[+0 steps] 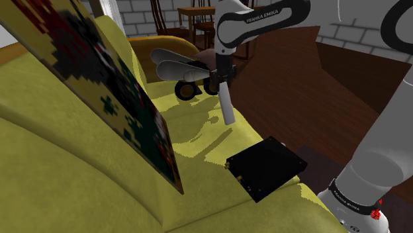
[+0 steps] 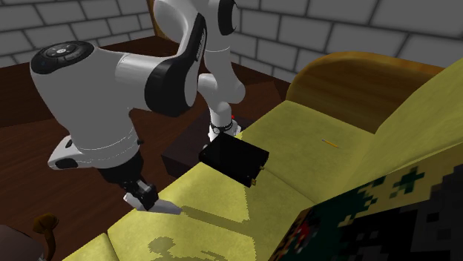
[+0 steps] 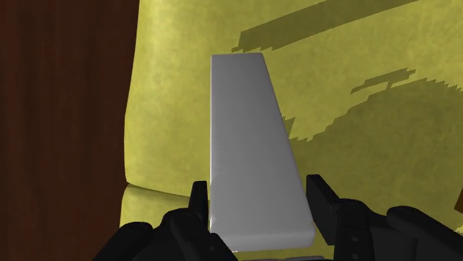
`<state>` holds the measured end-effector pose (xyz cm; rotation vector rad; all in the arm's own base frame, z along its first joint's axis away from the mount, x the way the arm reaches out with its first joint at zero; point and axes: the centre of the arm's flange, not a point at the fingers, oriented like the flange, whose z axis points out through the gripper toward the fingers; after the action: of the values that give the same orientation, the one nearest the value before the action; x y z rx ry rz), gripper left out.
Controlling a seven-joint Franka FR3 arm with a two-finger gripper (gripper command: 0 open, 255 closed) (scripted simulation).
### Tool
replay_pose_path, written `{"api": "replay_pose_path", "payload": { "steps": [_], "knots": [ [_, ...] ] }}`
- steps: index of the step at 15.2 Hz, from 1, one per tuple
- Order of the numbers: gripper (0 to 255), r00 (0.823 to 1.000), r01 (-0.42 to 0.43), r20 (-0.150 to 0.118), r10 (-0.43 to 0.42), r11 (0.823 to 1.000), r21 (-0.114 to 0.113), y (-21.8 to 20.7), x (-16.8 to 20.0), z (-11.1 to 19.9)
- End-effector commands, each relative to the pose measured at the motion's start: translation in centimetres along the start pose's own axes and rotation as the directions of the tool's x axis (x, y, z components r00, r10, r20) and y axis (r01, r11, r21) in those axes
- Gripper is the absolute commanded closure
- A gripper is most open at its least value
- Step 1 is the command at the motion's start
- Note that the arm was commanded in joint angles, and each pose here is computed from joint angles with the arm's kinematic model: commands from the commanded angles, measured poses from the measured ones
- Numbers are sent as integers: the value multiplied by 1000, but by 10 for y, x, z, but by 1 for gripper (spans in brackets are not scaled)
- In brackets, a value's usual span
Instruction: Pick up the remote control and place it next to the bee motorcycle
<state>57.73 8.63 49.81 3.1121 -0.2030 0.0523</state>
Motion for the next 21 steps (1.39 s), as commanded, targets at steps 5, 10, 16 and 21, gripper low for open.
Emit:
{"api": "replay_pose_path", "payload": {
  "steps": [5,10,16,21],
  "knots": [
    [255,1000,2,10,-2,1000,-1,-3,-1,35],
    [255,1000,2,10,-2,1000,-1,-3,-2,61],
    [255,1000,2,10,-2,1000,-1,-4,-3,93],
    [255,1000,2,10,-2,1000,-1,-4,-4,120]
  ]
}}
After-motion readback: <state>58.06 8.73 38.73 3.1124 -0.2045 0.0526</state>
